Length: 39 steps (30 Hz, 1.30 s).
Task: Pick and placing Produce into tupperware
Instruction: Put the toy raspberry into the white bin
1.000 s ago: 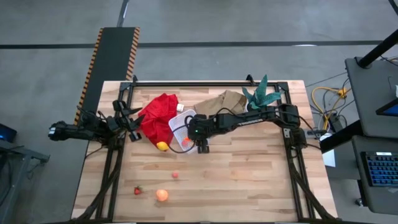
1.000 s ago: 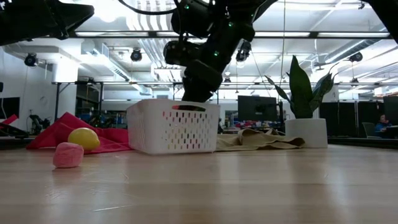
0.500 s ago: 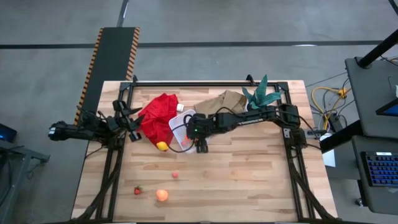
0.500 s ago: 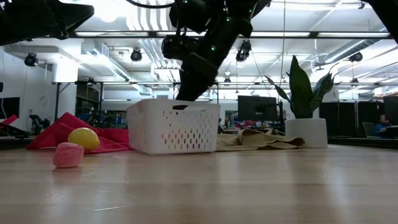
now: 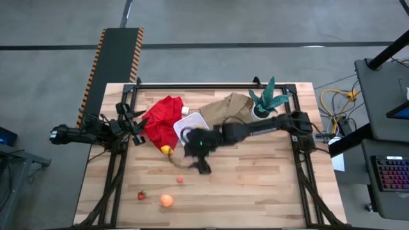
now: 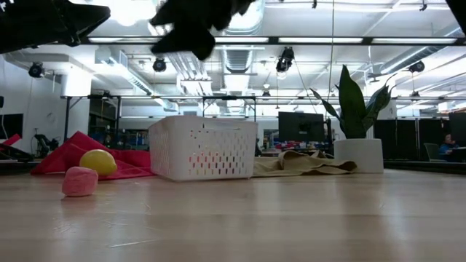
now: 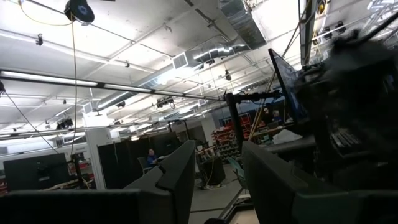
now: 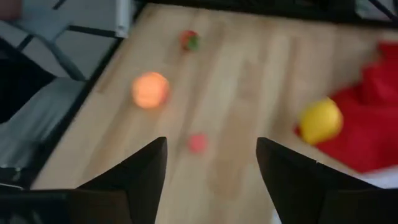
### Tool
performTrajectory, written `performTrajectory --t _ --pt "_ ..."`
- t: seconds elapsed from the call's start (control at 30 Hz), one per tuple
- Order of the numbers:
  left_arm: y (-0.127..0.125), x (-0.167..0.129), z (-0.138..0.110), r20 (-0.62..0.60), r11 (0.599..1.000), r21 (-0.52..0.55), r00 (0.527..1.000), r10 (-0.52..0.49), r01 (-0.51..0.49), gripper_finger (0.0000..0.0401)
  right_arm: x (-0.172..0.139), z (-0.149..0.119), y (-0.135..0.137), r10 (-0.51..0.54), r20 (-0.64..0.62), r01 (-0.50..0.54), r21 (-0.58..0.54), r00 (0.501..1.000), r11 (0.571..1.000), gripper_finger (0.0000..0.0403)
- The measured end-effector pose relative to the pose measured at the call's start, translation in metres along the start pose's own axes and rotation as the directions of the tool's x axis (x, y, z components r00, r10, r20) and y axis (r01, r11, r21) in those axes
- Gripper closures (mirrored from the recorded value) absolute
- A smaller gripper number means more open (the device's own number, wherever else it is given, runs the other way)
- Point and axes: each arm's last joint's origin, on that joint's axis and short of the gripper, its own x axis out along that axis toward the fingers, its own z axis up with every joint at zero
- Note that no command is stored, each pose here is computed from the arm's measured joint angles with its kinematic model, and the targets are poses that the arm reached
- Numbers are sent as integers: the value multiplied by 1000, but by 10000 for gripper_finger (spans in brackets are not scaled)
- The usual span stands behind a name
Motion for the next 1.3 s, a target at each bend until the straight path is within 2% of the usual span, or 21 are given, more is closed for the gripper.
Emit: performTrajectory --t 0.13,0.23,0.5,0.77,1.07,1.3 --pt "0 0 0 0 1000 0 1000 0 0 283 15 2 30 -39 31 42 -106 999 993 167" --pt "0 0 0 0 1000 19 1000 1 -1 283 32 -3 39 -103 43 108 -134 994 985 167" --pt "0 0 0 1 1000 25 1000 1 -1 283 86 -30 29 -87 1 87 -107 996 990 170" --pt "0 0 0 2 999 51 1000 2 -2 283 129 -36 19 -89 -12 87 -137 996 987 172" --pt "0 0 0 -1 999 47 1000 1 -1 283 146 -41 13 -71 -173 55 -99 982 994 172" --pt "0 0 0 -5 999 46 1000 0 0 283 151 -50 13 -66 -204 50 -83 977 995 172"
